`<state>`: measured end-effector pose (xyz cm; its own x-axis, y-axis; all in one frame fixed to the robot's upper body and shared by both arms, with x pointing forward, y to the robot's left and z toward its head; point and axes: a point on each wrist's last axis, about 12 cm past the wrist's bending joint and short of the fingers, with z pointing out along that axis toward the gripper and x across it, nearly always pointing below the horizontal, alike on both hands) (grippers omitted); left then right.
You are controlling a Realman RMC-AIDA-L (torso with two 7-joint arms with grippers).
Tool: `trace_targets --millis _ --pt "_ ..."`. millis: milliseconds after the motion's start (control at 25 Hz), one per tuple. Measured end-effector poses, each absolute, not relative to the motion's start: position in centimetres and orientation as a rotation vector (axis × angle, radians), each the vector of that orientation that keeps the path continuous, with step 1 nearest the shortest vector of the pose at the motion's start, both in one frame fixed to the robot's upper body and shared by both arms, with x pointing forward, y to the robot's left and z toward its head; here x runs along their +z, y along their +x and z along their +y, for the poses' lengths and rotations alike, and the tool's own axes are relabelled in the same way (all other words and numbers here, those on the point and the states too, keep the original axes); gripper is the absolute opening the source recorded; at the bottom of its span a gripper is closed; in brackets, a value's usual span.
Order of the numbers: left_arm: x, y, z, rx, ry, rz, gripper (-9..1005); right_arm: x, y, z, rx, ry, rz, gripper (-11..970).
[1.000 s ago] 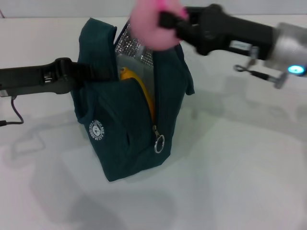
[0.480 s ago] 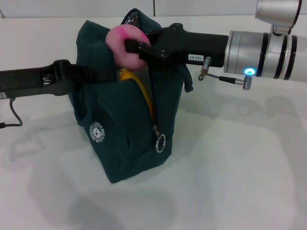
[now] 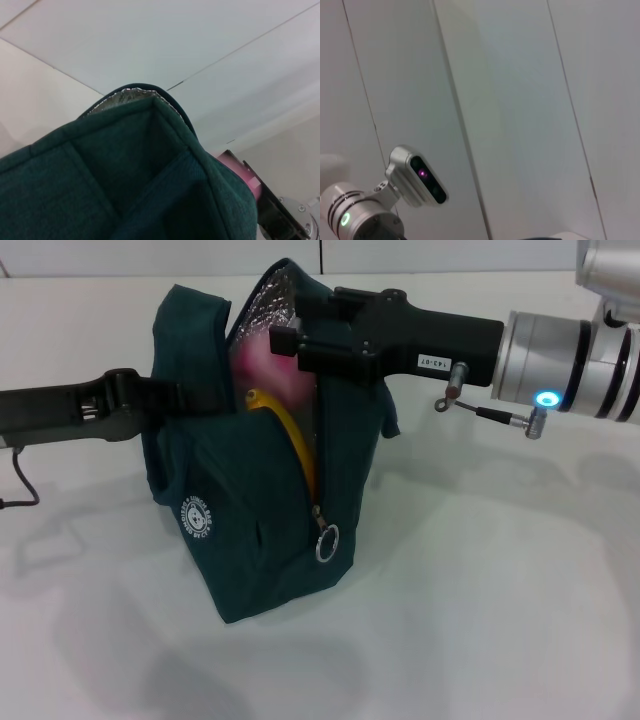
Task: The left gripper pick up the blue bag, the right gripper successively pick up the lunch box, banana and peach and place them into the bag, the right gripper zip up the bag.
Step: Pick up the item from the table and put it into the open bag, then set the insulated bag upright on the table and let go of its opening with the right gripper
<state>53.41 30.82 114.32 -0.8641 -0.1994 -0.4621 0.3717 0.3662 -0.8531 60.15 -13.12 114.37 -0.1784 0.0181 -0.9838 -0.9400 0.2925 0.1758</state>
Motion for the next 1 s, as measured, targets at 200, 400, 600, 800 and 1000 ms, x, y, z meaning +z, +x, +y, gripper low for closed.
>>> trace_targets --millis 200,400,600,800,1000 --pt "114.3 53.3 30.9 -1.520 0.147 2.134 44 114.1 59.9 -13.5 1.115 -0.885 1.477 559" --pt "114.2 53.3 31.0 -1.518 0.144 2.134 44 113.7 59.7 -15.0 1.102 -0.828 1.471 706" --pt "114.0 53.0 31.1 -1.511 0.154 2.136 44 113.4 60.1 -18.7 1.033 -0.659 1.466 792" --pt "113.8 52.8 31.3 -1.512 0.149 2.130 44 112.6 60.6 -21.2 0.948 -0.554 1.509 784" --pt "113.8 52.8 31.2 -1.516 0.153 2.133 44 111.2 61.6 -20.8 0.895 -0.551 1.604 784"
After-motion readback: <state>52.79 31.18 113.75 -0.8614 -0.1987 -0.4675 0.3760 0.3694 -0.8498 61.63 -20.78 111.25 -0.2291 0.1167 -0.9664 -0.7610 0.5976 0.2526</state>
